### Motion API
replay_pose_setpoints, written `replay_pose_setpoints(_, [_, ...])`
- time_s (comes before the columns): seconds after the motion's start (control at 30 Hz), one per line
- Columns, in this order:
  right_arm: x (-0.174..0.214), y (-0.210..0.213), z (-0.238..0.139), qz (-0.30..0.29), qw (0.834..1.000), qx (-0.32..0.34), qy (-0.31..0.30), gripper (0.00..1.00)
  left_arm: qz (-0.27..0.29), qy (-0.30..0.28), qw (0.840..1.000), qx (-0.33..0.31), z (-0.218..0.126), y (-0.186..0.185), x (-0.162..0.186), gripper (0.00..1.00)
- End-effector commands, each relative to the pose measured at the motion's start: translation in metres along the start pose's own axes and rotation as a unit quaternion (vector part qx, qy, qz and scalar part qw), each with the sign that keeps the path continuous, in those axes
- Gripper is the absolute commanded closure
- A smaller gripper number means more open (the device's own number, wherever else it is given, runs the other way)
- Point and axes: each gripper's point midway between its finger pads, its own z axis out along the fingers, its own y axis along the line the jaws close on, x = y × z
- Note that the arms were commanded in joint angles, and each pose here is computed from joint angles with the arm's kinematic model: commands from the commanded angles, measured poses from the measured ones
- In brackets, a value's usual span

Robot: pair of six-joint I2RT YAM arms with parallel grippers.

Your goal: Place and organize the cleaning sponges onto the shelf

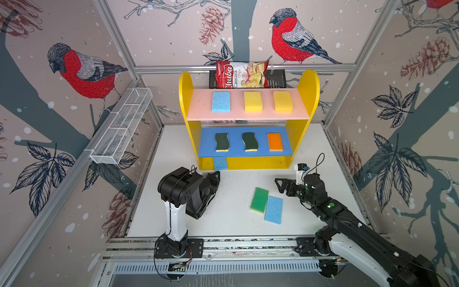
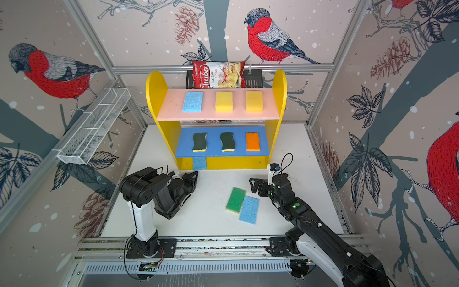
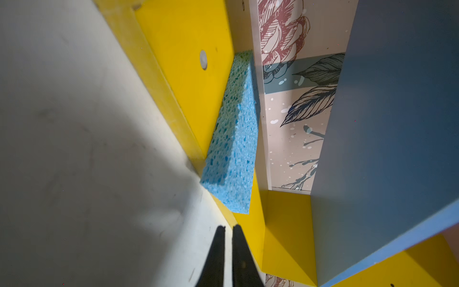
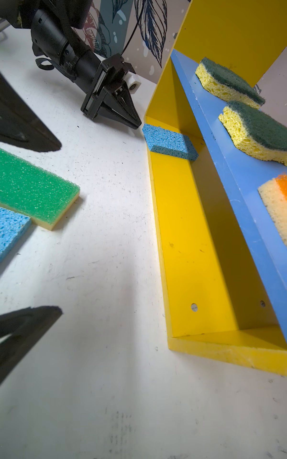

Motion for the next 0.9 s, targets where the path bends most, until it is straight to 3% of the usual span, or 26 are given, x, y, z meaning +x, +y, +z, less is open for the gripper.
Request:
replay_pose_setpoints(0.0, [-0.003,-0.001,0.0,-0.003,1.0,0.003,-0.007,0.04,0.0,-0.006,1.0,-0.007,0.003,0.002,-0.002,0.89])
replay_pose_setpoints(0.87, [-0.003,-0.004,0.0,0.0,1.0,0.006,-0.007,0.03,-0.013,-0.027,0.999,-0.041,0.014,0.02,-0.013,0.88])
